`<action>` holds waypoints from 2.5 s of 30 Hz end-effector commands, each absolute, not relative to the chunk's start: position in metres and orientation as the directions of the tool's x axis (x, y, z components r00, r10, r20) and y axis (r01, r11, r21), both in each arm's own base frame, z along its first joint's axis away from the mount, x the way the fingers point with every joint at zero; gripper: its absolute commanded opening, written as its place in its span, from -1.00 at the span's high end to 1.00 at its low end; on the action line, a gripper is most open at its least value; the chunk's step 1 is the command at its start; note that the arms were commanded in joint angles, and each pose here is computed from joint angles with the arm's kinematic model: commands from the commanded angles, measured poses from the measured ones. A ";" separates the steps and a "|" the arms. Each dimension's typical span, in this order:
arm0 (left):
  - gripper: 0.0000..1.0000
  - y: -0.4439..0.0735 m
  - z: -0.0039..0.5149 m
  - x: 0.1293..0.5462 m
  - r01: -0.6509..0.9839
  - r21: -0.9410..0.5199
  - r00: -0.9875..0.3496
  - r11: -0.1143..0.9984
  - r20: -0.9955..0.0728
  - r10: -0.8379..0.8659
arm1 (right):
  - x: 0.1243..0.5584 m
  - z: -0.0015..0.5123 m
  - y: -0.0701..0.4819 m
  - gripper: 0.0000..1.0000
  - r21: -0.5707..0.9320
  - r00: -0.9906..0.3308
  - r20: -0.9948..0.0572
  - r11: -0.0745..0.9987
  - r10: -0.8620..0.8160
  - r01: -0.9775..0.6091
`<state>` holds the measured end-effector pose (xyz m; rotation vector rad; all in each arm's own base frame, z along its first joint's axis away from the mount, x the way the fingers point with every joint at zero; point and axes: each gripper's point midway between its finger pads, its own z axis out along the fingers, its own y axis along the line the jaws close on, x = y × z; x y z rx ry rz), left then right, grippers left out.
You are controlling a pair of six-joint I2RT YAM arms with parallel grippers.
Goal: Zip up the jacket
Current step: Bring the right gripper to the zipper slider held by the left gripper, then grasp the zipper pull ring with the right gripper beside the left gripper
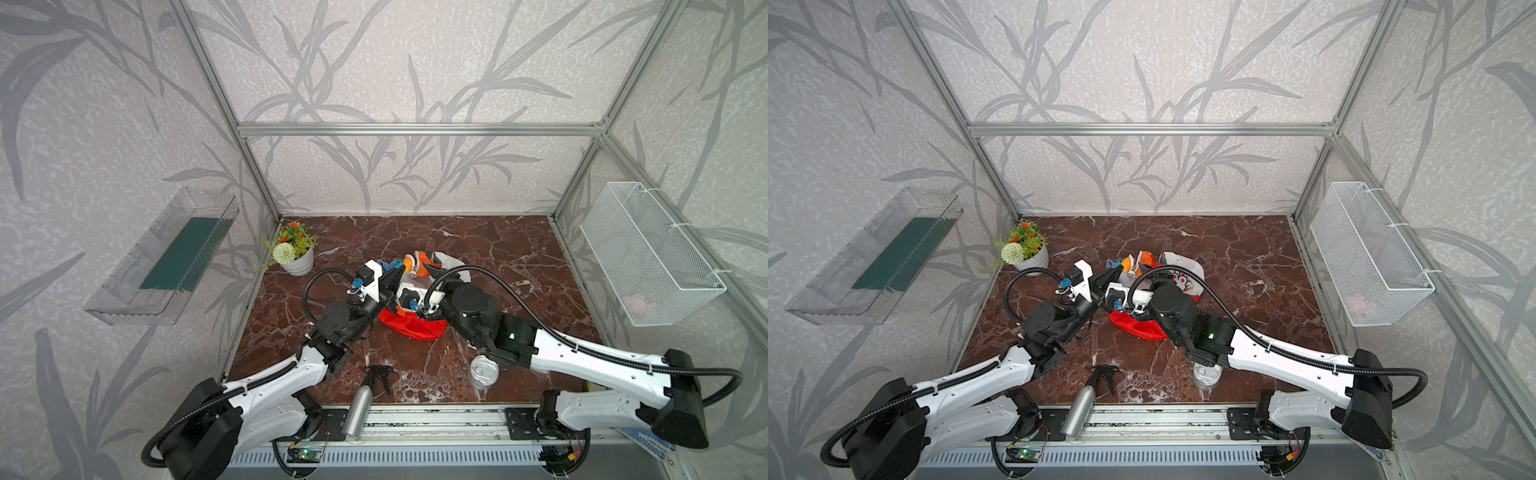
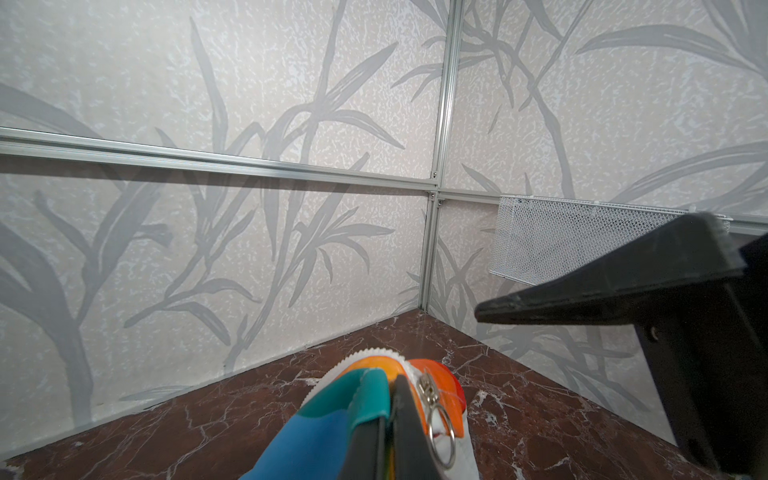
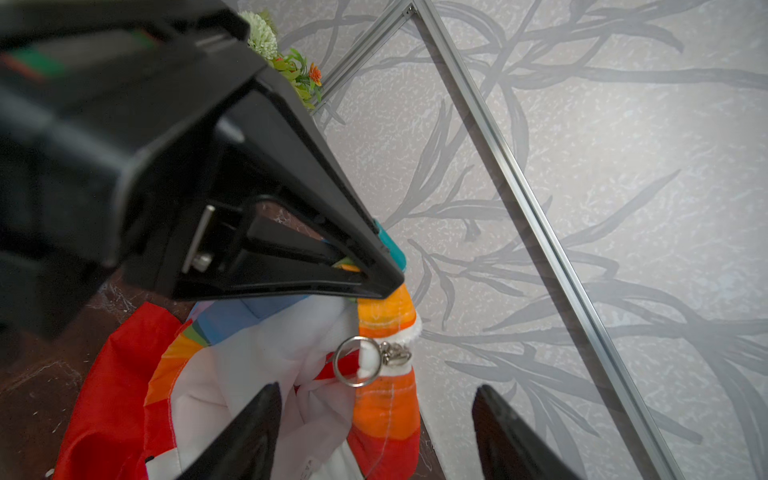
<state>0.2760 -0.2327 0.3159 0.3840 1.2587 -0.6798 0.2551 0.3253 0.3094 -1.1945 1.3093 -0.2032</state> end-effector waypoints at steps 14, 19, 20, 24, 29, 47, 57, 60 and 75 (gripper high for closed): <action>1.00 -0.227 0.328 0.270 0.657 -0.090 0.190 0.748 -0.941 -0.280 | 0.284 0.327 0.330 -0.31 -0.752 0.286 -0.645 0.522 -0.708 -0.402; 1.00 -0.228 0.327 0.269 0.659 -0.088 0.188 0.747 -0.942 -0.277 | 0.283 0.332 0.327 -0.17 -0.734 0.281 -0.666 0.540 -0.691 -0.411; 1.00 -0.228 0.327 0.269 0.661 -0.084 0.189 0.746 -0.943 -0.273 | 0.283 0.333 0.327 -0.13 -0.730 0.281 -0.670 0.541 -0.687 -0.418; 1.00 -0.228 0.325 0.269 0.660 -0.085 0.186 0.746 -0.944 -0.271 | 0.280 0.334 0.328 -0.09 -0.728 0.285 -0.670 0.533 -0.685 -0.431; 1.00 -0.229 0.325 0.270 0.659 -0.082 0.187 0.748 -0.945 -0.268 | 0.277 0.332 0.328 -0.05 -0.719 0.282 -0.676 0.526 -0.680 -0.455; 1.00 -0.235 0.327 0.266 0.684 -0.048 0.201 0.728 -0.947 -0.251 | 0.270 0.336 0.323 0.32 -0.704 0.282 -0.690 0.526 -0.667 -0.478; 1.00 -0.236 0.327 0.266 0.682 -0.042 0.203 0.730 -0.948 -0.244 | 0.269 0.336 0.325 0.63 -0.698 0.285 -0.693 0.519 -0.662 -0.493; 1.00 -0.235 0.327 0.266 0.681 -0.038 0.205 0.731 -0.949 -0.240 | 0.269 0.336 0.324 0.74 -0.693 0.282 -0.697 0.520 -0.659 -0.500; 1.00 -0.236 0.324 0.264 0.682 -0.024 0.201 0.731 -0.955 -0.219 | 0.268 0.343 0.316 1.00 -0.623 0.236 -0.751 0.545 -0.616 -0.561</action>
